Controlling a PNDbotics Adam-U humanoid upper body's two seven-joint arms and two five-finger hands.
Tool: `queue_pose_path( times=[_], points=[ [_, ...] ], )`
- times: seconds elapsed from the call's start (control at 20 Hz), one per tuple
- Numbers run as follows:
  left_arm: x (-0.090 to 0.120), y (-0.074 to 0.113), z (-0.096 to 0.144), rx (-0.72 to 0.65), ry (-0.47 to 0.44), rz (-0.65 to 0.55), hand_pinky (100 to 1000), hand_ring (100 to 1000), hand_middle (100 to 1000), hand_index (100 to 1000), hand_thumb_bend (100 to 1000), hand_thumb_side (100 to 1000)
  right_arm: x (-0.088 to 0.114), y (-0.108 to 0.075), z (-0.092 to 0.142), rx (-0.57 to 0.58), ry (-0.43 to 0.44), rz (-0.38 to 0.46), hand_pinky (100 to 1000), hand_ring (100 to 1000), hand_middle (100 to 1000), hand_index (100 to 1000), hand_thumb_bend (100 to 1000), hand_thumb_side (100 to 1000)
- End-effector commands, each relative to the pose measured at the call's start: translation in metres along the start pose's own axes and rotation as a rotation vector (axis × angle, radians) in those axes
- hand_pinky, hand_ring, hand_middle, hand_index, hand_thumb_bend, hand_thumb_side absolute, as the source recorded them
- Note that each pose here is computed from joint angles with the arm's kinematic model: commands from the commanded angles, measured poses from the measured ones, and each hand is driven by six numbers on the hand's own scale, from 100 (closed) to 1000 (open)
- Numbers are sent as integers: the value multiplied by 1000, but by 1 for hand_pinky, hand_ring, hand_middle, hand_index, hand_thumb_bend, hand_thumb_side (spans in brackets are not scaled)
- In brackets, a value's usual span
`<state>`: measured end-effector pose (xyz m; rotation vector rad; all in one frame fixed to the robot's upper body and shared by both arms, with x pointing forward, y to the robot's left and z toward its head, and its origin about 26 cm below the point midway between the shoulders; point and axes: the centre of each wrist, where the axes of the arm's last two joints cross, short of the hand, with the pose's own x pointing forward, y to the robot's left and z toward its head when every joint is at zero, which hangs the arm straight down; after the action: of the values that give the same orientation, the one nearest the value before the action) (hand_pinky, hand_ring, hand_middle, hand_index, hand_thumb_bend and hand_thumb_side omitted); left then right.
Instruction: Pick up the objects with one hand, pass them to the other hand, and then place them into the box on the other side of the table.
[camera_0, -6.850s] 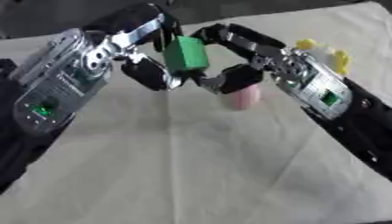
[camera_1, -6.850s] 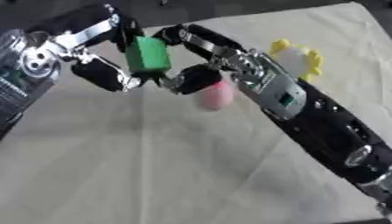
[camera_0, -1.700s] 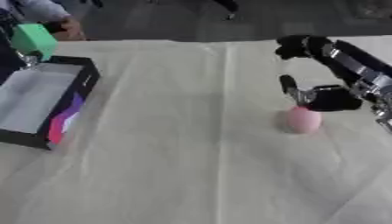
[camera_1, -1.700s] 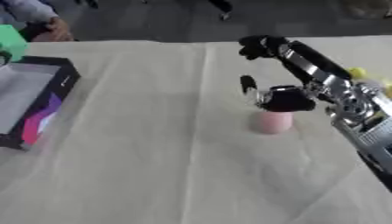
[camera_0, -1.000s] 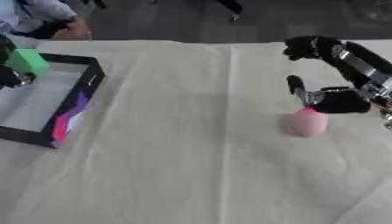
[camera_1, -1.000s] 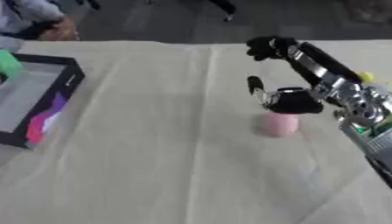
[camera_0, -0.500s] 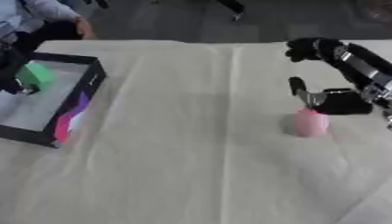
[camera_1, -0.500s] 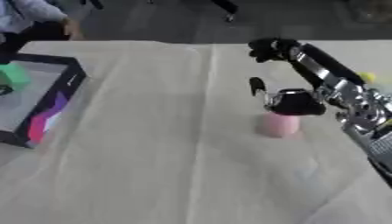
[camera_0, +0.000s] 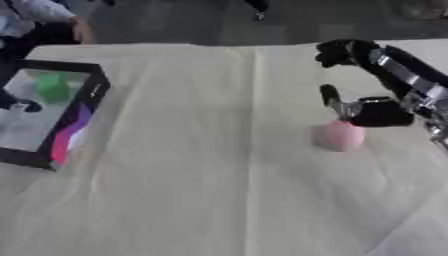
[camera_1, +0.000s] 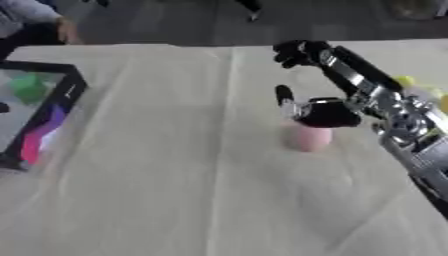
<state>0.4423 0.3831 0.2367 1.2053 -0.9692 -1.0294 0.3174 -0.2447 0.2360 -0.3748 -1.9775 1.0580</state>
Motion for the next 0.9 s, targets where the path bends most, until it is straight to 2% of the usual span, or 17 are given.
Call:
queue_pose_path(
  times=[0.05,0.15,0.25,0.35,0.4,0.6,0.65,0.7,0.9],
  points=[
    [-5,29,8,105,0,48,850,788,748,821,534,322,6,-12,2,-17,-17,46,942,834,791,900,100,100],
    [2,42,17,184,-40,83,843,771,744,806,369,287,7,-13,4,-18,-16,50,942,834,791,900,100,100],
    [13,59,31,284,-127,158,837,765,740,804,297,269,6,-15,6,-23,-12,54,943,835,792,900,100,100],
    [21,70,44,360,-198,222,833,762,737,801,264,277,5,-16,8,-29,-6,58,943,835,792,900,100,100],
    [25,75,49,390,-226,259,829,755,727,792,214,293,4,-16,10,-34,-1,59,943,836,793,901,100,100],
    [35,82,66,443,-293,369,824,744,695,777,158,307,2,-20,15,-49,10,72,945,838,795,902,100,100],
    [36,81,67,428,-296,397,821,738,688,773,105,375,1,-22,16,-47,12,75,944,839,795,902,100,100],
    [36,78,68,397,-294,432,819,735,684,771,100,410,1,-24,17,-44,13,78,944,840,796,903,100,100],
    [35,77,72,367,-287,506,820,735,686,767,100,395,-4,-31,21,-7,26,102,952,871,826,913,100,100]
  ],
)
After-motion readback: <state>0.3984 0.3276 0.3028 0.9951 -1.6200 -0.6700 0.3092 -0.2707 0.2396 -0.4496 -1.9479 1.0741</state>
